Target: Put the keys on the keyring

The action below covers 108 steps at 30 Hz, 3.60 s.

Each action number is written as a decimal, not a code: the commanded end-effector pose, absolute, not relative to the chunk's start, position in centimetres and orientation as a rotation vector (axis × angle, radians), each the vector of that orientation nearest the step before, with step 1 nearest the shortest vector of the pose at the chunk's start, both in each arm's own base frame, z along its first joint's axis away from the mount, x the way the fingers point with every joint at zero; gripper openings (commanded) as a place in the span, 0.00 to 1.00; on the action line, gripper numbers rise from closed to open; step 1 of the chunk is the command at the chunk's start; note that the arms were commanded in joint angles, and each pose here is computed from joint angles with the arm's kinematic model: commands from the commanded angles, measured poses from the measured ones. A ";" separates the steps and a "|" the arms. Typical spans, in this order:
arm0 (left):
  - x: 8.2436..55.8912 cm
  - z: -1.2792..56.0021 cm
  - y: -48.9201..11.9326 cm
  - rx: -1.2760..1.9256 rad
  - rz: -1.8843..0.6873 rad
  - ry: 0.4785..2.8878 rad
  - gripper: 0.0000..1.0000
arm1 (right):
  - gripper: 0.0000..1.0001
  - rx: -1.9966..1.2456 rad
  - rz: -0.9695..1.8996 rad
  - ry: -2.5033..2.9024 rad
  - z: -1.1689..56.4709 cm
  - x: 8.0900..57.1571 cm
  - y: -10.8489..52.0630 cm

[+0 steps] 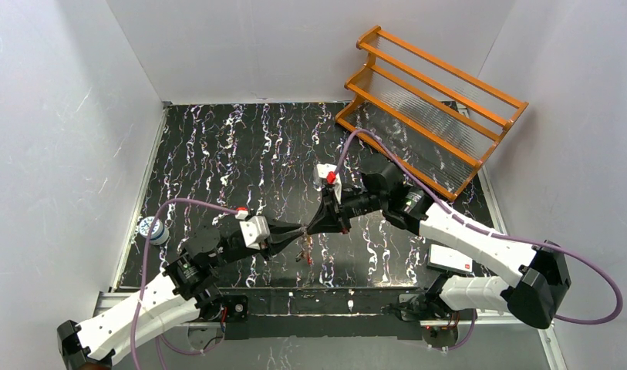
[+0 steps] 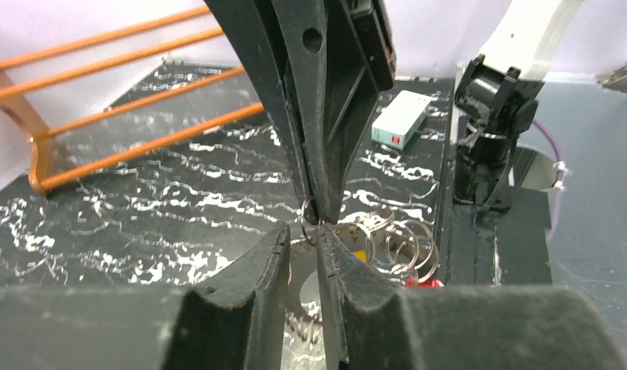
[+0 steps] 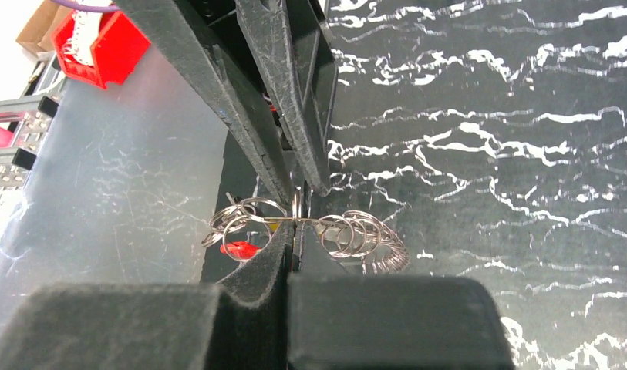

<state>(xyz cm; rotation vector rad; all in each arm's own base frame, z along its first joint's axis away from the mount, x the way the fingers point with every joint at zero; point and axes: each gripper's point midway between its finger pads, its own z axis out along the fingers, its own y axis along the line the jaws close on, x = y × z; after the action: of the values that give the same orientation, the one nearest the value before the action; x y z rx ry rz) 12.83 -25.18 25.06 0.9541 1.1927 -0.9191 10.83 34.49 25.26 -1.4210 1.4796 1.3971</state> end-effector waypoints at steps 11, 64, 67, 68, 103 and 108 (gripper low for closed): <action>13.7 21.5 -23.7 1.253 -0.686 1.443 0.23 | 0.01 -1.597 1.259 1.870 21.7 11.8 33.6; 12.4 27.7 -24.8 0.845 -0.970 1.056 0.00 | 0.31 -1.396 1.652 1.543 27.4 10.4 34.7; 12.4 27.7 -24.9 0.853 -0.974 1.058 0.00 | 0.15 -1.392 1.648 1.559 27.1 10.5 34.7; 12.4 27.6 -25.0 0.854 -0.975 1.059 0.00 | 0.11 -1.389 1.639 1.568 26.9 10.6 34.7; 12.2 28.2 -24.9 0.847 -0.981 1.021 0.00 | 0.39 -1.386 1.552 1.299 29.8 10.7 33.5; 12.1 28.3 -25.0 0.851 -0.984 1.019 0.00 | 0.33 -1.399 1.608 1.323 29.1 10.6 34.3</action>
<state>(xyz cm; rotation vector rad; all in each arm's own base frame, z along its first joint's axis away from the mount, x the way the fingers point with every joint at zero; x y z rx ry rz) 12.46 -25.14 26.29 0.8727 1.0939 -0.9751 10.75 33.67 28.60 -1.3882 1.3659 1.5656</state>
